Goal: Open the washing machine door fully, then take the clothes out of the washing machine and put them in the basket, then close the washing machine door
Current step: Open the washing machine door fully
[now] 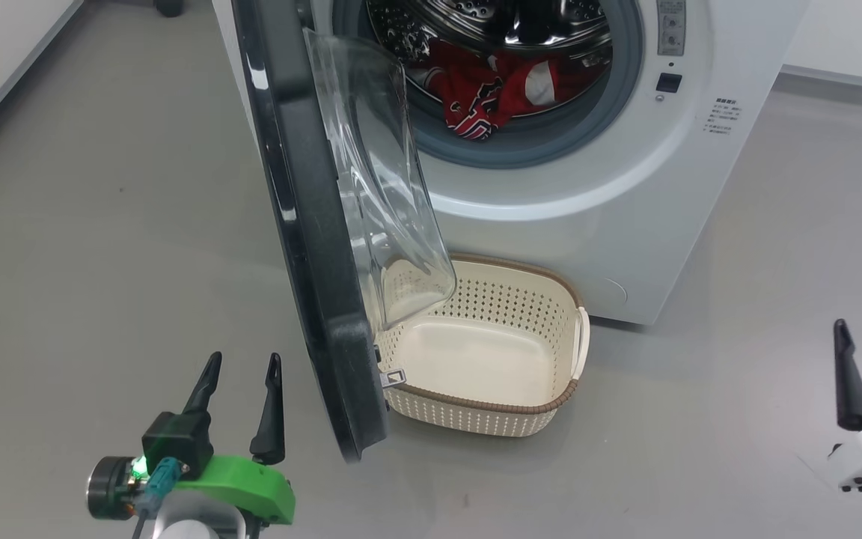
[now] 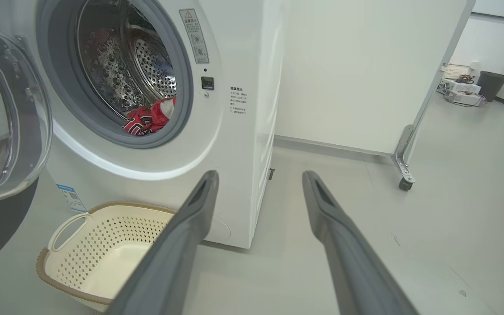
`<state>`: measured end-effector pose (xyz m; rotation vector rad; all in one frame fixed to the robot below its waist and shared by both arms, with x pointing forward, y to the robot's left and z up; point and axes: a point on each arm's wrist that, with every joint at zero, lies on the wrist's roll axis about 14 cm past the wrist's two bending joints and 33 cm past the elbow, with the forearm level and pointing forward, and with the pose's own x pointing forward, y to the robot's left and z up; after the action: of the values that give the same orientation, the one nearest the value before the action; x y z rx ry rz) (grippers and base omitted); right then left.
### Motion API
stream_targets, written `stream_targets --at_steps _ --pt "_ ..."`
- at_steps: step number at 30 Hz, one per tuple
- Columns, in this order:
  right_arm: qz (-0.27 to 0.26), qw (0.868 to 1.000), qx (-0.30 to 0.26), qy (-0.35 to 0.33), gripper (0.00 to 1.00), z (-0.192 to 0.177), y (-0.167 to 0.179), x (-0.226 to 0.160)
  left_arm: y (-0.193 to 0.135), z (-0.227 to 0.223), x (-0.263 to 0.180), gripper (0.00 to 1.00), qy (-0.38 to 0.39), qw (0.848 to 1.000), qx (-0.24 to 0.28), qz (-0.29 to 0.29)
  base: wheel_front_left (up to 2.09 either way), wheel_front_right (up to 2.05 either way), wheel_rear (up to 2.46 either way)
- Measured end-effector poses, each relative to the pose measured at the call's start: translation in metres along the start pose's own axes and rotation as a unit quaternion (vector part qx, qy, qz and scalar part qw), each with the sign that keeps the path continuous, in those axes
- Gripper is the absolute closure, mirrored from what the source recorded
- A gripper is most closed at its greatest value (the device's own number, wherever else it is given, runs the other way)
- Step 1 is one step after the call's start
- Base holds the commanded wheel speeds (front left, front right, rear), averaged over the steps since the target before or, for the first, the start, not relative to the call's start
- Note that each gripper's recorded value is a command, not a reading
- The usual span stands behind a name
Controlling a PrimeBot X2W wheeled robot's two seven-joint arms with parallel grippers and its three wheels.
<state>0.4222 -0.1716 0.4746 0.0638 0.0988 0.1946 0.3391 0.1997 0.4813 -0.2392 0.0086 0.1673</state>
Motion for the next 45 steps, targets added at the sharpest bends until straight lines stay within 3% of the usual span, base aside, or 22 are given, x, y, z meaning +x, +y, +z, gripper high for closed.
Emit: stream_targets --at_steps 17,45 --pt "0.040 0.999 0.021 -0.003 0.00 -0.014 0.063 -0.015 0.001 -0.002 0.000 0.00 0.003 1.000 0.000 0.001 0.00 0.00 0.00" --pt "0.039 0.999 0.025 0.012 0.00 -0.031 0.081 -0.029 0.004 -0.006 0.000 0.00 0.008 1.000 0.000 0.006 0.00 0.00 0.00"
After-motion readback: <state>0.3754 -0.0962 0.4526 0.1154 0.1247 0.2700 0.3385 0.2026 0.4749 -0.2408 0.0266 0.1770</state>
